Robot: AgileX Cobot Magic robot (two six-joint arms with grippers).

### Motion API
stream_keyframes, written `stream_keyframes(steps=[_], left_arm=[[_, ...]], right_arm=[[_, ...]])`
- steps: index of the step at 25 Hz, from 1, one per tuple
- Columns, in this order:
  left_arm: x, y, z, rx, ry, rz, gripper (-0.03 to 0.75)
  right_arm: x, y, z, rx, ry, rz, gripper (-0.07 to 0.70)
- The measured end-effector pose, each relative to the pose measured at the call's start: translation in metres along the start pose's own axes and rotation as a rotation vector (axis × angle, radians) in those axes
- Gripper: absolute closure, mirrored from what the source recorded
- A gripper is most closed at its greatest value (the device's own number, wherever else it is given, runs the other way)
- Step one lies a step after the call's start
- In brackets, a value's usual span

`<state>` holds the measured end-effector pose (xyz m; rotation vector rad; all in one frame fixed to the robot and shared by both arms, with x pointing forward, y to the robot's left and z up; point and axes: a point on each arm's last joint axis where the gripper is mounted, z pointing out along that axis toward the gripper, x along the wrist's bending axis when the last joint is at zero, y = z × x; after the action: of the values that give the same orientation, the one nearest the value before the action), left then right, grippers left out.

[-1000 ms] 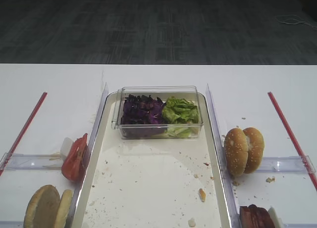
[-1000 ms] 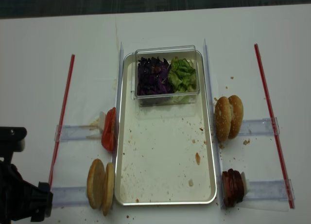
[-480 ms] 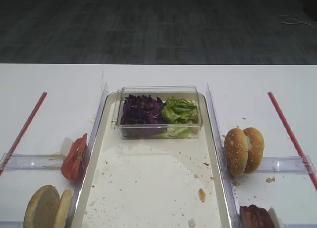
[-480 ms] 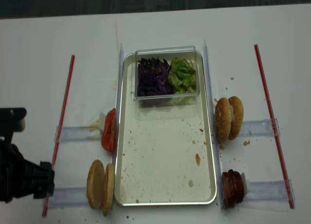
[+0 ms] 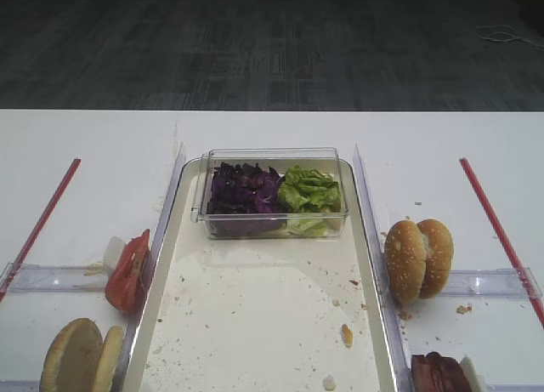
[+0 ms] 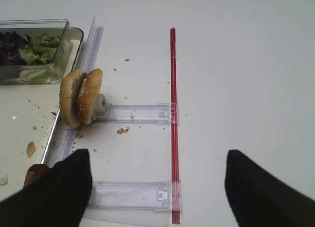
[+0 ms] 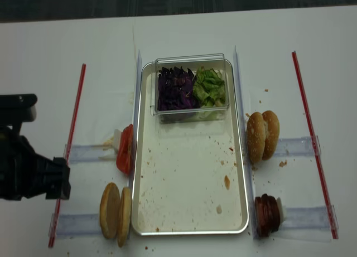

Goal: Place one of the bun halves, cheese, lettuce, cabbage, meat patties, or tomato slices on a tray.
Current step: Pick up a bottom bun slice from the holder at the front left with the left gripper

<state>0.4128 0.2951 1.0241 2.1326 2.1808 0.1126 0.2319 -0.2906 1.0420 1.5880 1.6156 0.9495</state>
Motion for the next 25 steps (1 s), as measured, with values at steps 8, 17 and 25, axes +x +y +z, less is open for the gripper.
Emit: stream_keyframes(steps=[8, 17, 25], left_arm=[[-0.067, -0.007, -0.015, -0.035, -0.080, 0.175, 0.072], [-0.134, -0.038, -0.025, -0.070, -0.160, 0.304, 0.076], [-0.152, -0.029, 0.000, -0.021, -0.115, 0.216, 0.078]], right_arm=[[0.000, 0.000, 0.000, 0.000, 0.000, 0.000, 0.042], [0.000, 0.000, 0.000, 0.000, 0.000, 0.000, 0.042], [0.000, 0.000, 0.000, 0.000, 0.000, 0.000, 0.042]])
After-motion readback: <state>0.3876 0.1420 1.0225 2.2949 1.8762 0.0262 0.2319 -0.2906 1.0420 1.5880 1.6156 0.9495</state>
